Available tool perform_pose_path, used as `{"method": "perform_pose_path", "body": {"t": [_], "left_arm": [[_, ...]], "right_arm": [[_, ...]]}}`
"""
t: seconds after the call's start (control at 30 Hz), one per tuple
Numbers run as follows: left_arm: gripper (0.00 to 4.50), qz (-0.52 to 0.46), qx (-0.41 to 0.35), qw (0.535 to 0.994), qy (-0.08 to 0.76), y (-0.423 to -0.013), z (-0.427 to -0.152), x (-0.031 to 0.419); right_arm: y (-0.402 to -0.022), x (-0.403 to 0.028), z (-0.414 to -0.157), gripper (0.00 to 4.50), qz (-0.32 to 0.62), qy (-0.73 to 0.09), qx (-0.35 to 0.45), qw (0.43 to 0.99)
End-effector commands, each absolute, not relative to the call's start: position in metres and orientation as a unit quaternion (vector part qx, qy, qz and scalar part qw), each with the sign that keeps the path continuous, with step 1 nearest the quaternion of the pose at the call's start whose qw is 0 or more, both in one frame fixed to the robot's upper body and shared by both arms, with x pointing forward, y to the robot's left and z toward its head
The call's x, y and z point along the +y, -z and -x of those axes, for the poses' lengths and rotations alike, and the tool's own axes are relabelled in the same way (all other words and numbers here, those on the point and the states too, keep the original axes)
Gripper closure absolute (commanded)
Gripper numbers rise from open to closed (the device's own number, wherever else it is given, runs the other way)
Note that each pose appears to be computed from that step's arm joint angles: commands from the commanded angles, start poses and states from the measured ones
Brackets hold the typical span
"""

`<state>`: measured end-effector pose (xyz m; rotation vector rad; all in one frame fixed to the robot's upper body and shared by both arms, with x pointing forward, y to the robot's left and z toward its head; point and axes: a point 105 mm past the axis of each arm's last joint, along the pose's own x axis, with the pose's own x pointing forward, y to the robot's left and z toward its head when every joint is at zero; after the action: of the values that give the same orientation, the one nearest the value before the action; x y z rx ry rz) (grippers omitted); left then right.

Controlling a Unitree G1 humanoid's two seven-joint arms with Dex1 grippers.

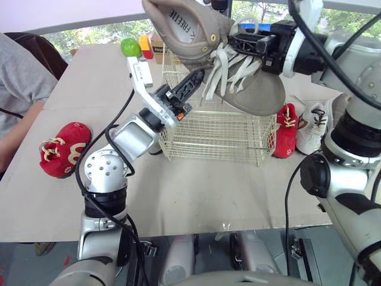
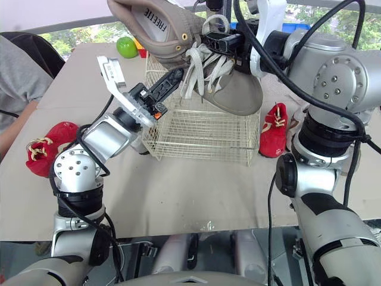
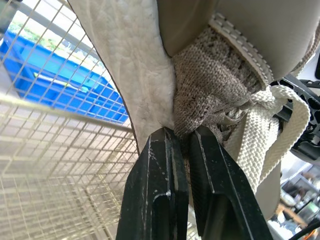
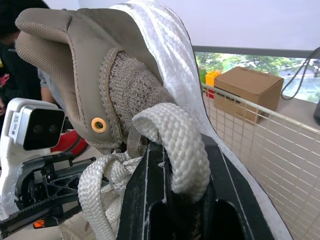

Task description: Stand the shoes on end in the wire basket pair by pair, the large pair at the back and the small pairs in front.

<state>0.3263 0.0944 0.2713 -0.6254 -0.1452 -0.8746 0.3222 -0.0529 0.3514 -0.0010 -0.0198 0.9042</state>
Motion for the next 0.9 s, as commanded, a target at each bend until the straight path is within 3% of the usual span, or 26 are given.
{"method": "perform_pose_path", "body": {"t": [0.03, 0.4, 0.47, 0.5, 0.6, 0.67, 0.73, 0.83, 0.9], "left_arm": [[4.48, 0.278, -0.088, 0.84, 0.458, -0.285, -0.317, 0.082], [4.48, 0.26, -0.109, 0.843, 0.458, -0.291, -0.32, 0.084], [4.5, 0.251, -0.113, 0.845, 0.459, -0.293, -0.32, 0.085], [4.5, 0.241, -0.114, 0.847, 0.46, -0.293, -0.32, 0.086], [4.5, 0.223, -0.128, 0.852, 0.456, -0.303, -0.325, 0.095], [4.5, 0.226, -0.14, 0.854, 0.447, -0.313, -0.331, 0.104], [4.5, 0.214, -0.151, 0.859, 0.44, -0.324, -0.336, 0.114], [4.5, 0.179, -0.169, 0.87, 0.427, -0.34, -0.344, 0.126], [4.5, 0.158, -0.179, 0.876, 0.418, -0.35, -0.349, 0.135]], "right_arm": [[-0.359, -0.036, -0.303, 4.5, 0.006, -0.479, -0.036, 0.877], [-0.364, -0.035, -0.305, 4.5, 0.017, -0.459, -0.064, 0.886], [-0.369, -0.037, -0.306, 3.59, 0.009, -0.449, -0.078, 0.89], [-0.371, -0.038, -0.307, 3.39, 0.006, -0.446, -0.081, 0.891], [-0.382, -0.045, -0.312, 1.95, 0.043, -0.426, -0.113, 0.897], [-0.391, -0.037, -0.304, 1.04, 0.066, -0.456, -0.146, 0.875], [-0.407, -0.034, -0.297, 1.04, 0.074, -0.456, -0.195, 0.865], [-0.378, -0.093, -0.28, 1.04, 0.07, -0.445, -0.227, 0.864], [-0.366, -0.108, -0.268, 1.04, 0.058, -0.457, -0.235, 0.856]]}}
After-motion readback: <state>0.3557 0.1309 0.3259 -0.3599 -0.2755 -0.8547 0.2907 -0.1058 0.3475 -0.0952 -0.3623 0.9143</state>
